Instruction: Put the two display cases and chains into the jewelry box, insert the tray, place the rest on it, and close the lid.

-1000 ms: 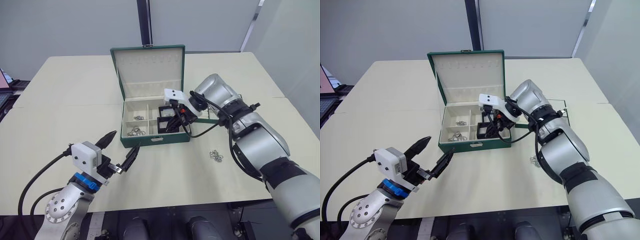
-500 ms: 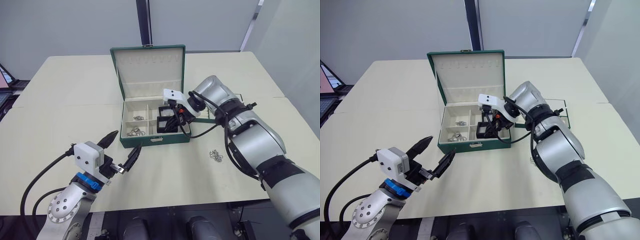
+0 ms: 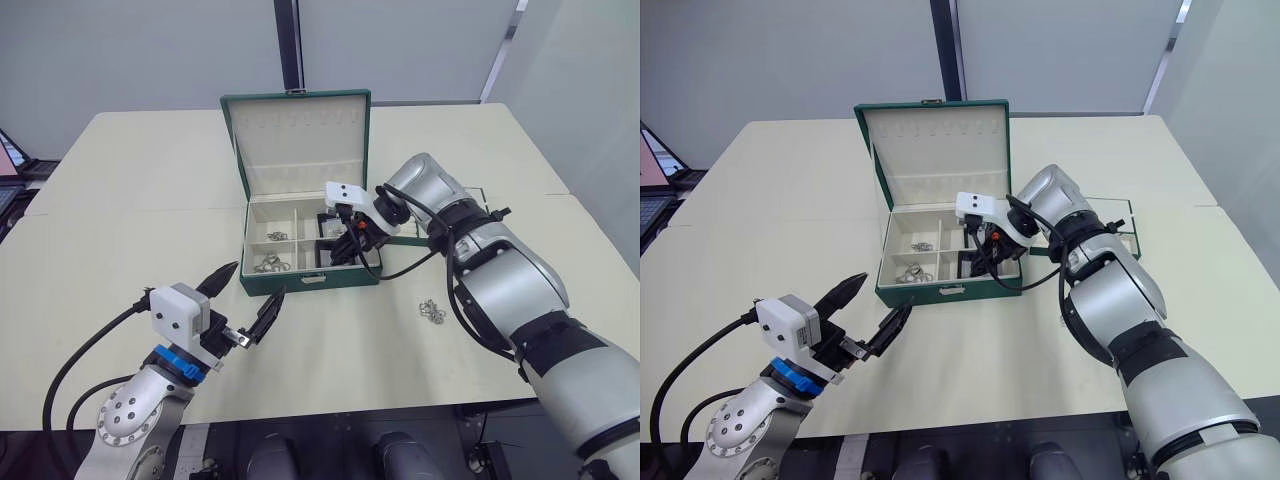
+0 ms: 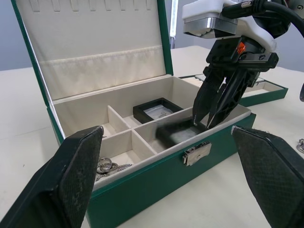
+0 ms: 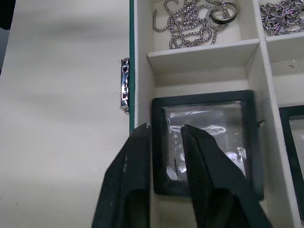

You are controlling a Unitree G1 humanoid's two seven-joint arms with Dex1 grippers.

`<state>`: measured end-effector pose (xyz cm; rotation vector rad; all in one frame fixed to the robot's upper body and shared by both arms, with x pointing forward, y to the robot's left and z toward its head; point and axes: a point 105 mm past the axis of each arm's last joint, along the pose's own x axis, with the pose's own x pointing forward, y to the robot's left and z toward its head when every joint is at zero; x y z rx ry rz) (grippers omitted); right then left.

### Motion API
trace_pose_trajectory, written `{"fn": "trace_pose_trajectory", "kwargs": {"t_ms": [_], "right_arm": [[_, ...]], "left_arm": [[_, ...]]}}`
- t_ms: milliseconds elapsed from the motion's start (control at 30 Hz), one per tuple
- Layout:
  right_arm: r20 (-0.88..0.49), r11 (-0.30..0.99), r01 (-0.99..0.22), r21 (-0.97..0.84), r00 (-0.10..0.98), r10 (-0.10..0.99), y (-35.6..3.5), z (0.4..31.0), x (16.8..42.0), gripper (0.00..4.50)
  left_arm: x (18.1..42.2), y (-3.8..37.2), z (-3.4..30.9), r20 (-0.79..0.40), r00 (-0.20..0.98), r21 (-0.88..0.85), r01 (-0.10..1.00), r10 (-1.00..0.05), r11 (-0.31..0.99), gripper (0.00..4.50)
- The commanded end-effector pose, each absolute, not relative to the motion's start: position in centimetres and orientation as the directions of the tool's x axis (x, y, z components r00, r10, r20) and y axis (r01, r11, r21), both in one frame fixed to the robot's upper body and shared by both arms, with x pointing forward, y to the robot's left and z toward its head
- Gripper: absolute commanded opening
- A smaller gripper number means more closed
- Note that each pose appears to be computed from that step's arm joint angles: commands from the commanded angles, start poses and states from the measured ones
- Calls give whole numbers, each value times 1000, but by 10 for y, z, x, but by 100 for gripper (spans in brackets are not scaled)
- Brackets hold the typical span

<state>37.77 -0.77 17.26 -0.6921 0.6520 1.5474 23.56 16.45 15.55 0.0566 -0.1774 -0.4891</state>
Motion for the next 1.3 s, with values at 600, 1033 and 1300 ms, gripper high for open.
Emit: {"fn": "trace_pose_trajectory", "kwargs": {"t_ms": [600, 1033, 1300], "right_arm": [[-172, -54, -998, -24, -49, 984, -70, 261, 362, 448], [-119, 523, -842, -133, 537, 835, -208, 210, 338, 448], [-79, 795, -596, -110, 803, 591, -286, 170, 336, 448]], "left_arm": [[249, 189, 177, 83, 821, 162, 548, -565, 821, 450], [266, 304, 186, -75, 899, 229, 436, -431, 870, 450], [276, 345, 195, -69, 936, 278, 350, -344, 895, 450]]}}
